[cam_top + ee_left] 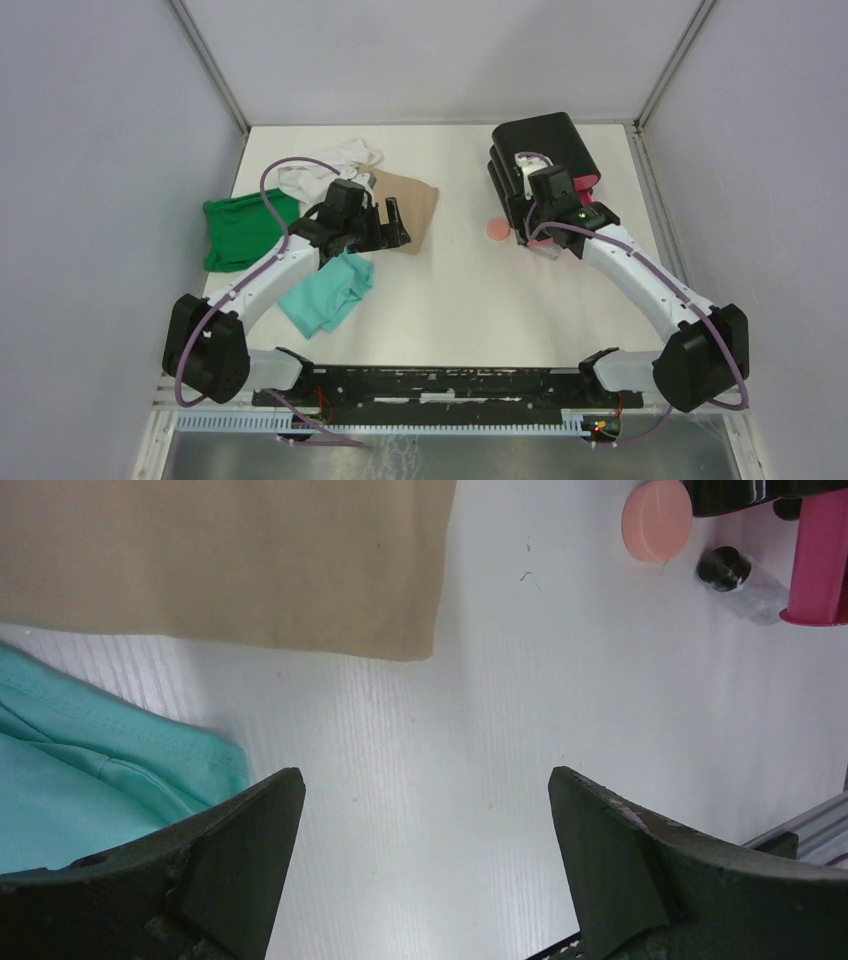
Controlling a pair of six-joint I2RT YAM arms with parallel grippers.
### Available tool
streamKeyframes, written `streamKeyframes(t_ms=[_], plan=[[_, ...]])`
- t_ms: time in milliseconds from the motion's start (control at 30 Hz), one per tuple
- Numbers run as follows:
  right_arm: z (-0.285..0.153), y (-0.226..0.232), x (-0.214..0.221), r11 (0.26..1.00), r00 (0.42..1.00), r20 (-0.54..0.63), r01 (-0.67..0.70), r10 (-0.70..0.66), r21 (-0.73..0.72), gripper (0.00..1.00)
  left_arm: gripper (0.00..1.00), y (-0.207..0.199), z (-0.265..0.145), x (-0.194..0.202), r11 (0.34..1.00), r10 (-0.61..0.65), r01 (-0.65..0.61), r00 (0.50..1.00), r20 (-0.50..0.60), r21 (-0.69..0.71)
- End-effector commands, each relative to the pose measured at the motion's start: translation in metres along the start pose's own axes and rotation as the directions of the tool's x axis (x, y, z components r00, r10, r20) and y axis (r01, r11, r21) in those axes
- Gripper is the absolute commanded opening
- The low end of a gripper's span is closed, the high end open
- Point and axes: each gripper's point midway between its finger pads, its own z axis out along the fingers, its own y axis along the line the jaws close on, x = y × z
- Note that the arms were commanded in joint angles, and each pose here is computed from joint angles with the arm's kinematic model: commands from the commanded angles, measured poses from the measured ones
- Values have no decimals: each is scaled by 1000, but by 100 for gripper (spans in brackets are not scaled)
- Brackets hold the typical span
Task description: Organize the makeup
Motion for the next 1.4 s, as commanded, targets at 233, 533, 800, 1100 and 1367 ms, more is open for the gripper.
streamKeyframes(t_ms=[233, 533, 800, 1100, 1367], plan=[[20, -37, -9, 988, 989, -25, -143, 144, 57, 68, 99, -6, -4, -8, 999, 28, -29, 999, 37, 42], [37, -47, -9, 980, 981, -33, -190, 192, 65, 68, 99, -7, -1, -9, 999, 26, -27, 999, 31, 43], [56, -56, -8, 978, 980, -61, -183, 190, 103, 69, 99, -6, -1, -10, 999, 32, -33, 999, 28, 35], [68, -62, -11, 974, 980, -51, -187, 195, 126, 74, 99, -5, 1, -12, 999, 32, -33, 999, 24, 28], [71, -62, -11, 973, 978, -57, -194, 203, 126, 89, 99, -5, 0, -12, 999, 29, -30, 999, 26, 30]])
